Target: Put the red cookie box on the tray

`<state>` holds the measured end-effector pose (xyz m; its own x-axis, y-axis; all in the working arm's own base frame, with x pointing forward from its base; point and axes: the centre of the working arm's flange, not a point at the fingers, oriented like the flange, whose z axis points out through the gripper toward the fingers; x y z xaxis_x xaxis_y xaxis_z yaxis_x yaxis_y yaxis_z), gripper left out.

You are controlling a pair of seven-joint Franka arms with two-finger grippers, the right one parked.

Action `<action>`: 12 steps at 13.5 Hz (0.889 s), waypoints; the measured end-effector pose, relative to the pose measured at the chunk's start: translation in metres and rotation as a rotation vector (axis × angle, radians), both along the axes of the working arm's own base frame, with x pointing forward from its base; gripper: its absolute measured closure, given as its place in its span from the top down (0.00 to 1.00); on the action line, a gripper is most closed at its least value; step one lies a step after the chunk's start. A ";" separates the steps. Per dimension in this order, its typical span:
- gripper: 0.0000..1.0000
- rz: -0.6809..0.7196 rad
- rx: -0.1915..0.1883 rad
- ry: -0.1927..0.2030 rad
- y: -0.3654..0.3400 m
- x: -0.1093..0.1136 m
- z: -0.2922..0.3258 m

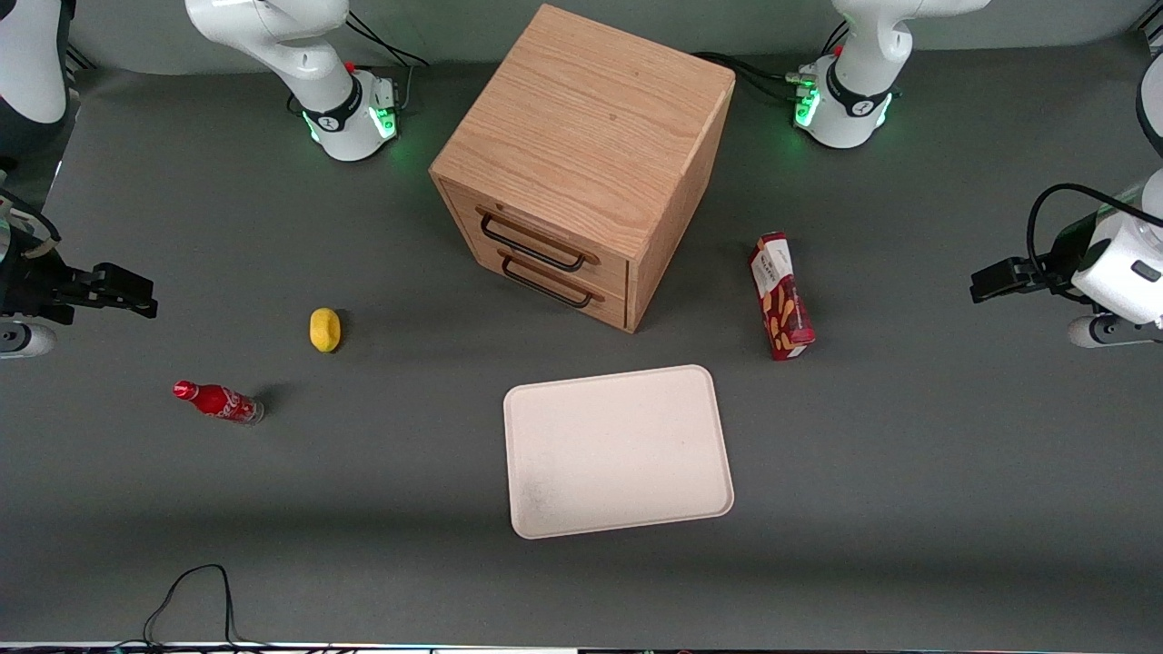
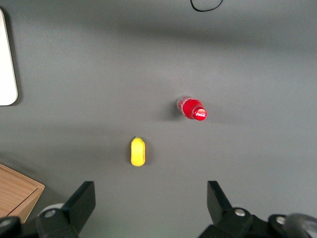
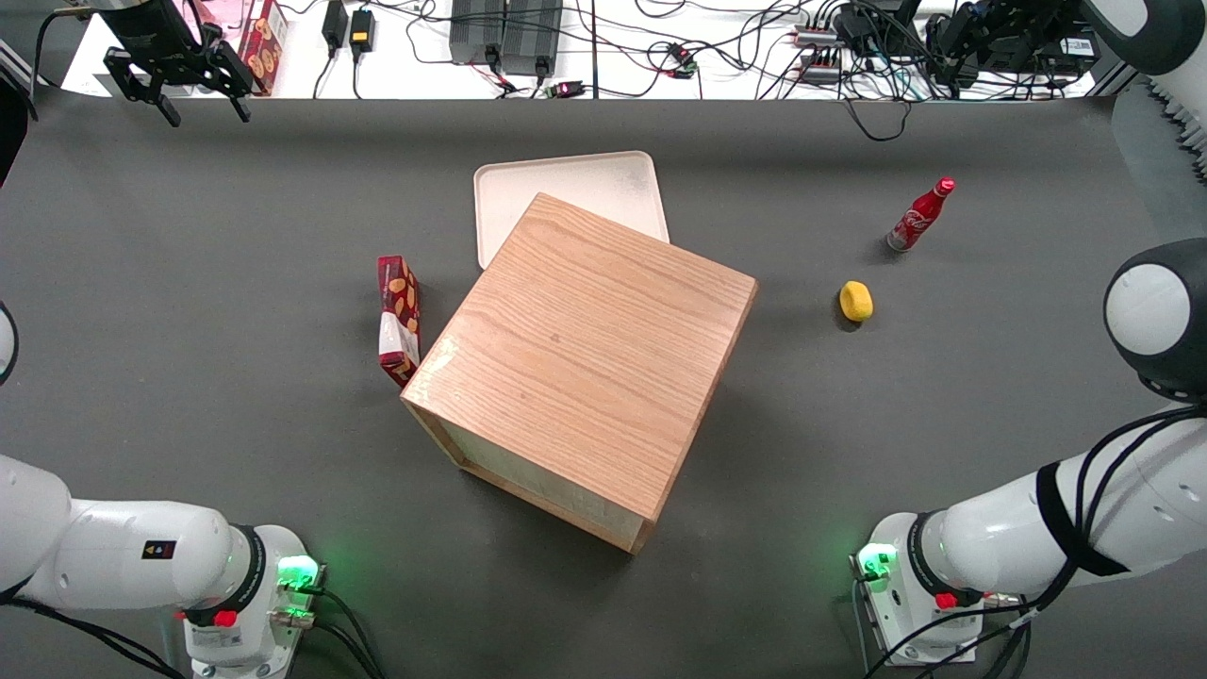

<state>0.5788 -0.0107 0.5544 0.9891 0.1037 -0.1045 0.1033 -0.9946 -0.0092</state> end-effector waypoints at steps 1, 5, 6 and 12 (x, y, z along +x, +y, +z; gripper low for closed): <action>1.00 0.001 0.000 0.000 0.001 0.000 0.000; 1.00 -0.002 0.000 0.001 -0.001 -0.001 0.004; 1.00 -0.003 0.001 0.007 -0.001 -0.002 0.006; 1.00 -0.006 0.029 0.030 0.002 -0.005 0.011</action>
<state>0.5737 -0.0089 0.5649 0.9861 0.1015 -0.1316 0.0969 -0.9944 -0.0413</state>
